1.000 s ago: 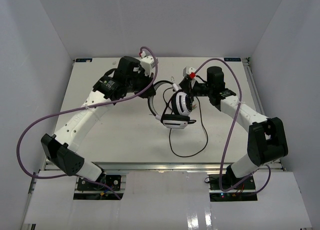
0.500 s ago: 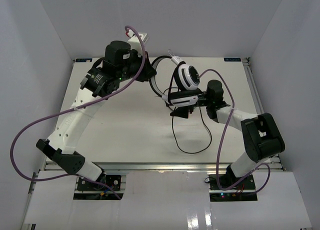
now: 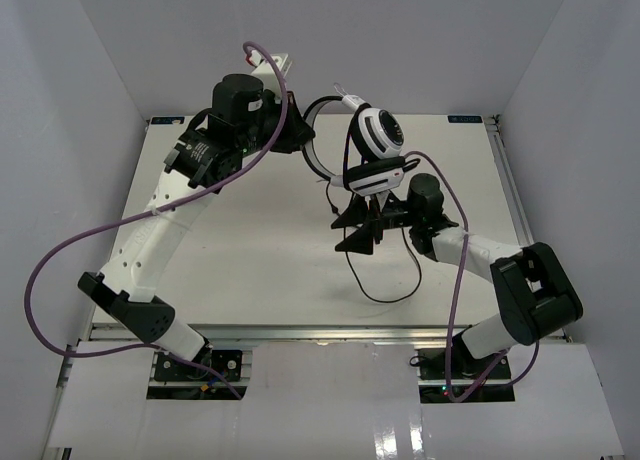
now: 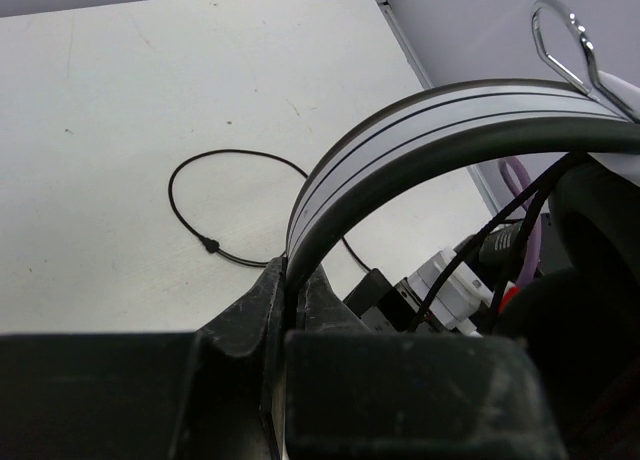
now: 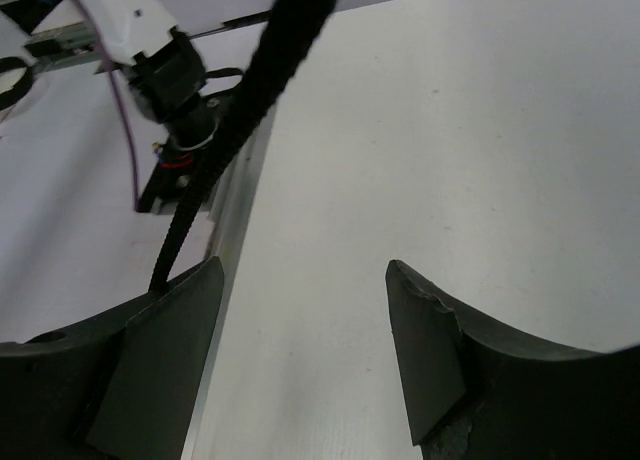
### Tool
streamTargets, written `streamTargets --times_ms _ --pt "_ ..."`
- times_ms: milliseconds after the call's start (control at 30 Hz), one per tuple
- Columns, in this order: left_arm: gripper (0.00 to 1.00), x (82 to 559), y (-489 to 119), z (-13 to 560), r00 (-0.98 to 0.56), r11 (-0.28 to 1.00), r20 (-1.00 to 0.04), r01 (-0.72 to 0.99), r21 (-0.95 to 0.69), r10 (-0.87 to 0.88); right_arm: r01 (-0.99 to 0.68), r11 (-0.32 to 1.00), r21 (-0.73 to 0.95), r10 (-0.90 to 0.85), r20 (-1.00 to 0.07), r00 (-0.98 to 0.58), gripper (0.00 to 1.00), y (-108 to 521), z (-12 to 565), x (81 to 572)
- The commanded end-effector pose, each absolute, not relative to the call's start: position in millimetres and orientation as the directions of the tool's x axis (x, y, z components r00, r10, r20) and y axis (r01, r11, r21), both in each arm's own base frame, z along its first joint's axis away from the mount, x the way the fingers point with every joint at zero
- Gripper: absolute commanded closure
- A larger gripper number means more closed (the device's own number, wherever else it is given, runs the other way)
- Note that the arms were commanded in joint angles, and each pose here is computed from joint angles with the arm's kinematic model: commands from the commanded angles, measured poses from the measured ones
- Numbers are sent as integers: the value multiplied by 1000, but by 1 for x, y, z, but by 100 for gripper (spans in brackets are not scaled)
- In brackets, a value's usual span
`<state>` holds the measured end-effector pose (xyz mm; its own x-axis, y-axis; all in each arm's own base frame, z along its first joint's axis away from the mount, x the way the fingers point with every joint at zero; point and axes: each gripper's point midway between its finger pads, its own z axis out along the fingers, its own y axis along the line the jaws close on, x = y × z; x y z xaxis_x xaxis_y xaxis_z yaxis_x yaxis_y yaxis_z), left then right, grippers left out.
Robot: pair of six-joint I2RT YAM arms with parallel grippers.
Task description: Wrap the headphones
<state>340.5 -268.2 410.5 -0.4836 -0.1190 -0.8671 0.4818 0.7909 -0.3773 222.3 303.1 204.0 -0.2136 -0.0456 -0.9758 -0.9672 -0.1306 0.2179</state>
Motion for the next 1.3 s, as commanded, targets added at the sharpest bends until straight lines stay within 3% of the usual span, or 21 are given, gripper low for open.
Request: streamTargets --times_ms 0,133,200,367,500,633,700,767,833,1000,1200,1267 --pt "100 338 -265 467 -387 745 -887 509 -432 -251 -972 197 131 -90 -984 -151 29 294 196 272" --pt "100 334 -263 465 -388 744 -887 509 -432 -250 -790 609 76 -123 -974 -188 29 255 187 334" --pt "100 332 -262 467 -383 742 -889 514 -431 -251 -739 669 80 -106 -974 -202 29 242 191 345" --pt "100 329 -259 468 -373 744 -894 518 -421 -246 -778 626 50 -116 -981 -156 24 234 201 342" --pt "100 328 -256 468 -367 752 -898 514 -413 -243 -867 497 -46 -182 -982 -52 16 231 206 327" --pt "100 328 -256 466 -368 753 -899 514 -410 -238 -966 257 -21 -151 -988 -18 11 246 215 291" --pt "100 328 -257 465 -372 748 -897 519 -413 -238 -968 250 29 -131 -989 -64 8 252 214 289" --pt "100 327 -259 467 -373 741 -896 526 -419 -241 -931 362 45 -103 -991 -87 5 251 214 309" --pt "100 325 -260 469 -375 732 -892 530 -428 -251 -926 370 72 -62 -993 -102 4 256 221 316" --pt "100 323 -262 476 -374 716 -888 539 -444 -269 -974 195 115 43 -993 -109 4 286 247 298" --pt "100 321 -263 483 -378 702 -878 538 -466 -293 -978 149 149 41 -989 -145 5 310 242 304" --pt "100 321 -261 487 -378 700 -870 526 -483 -317 -975 134 177 54 -984 -171 10 313 236 305"
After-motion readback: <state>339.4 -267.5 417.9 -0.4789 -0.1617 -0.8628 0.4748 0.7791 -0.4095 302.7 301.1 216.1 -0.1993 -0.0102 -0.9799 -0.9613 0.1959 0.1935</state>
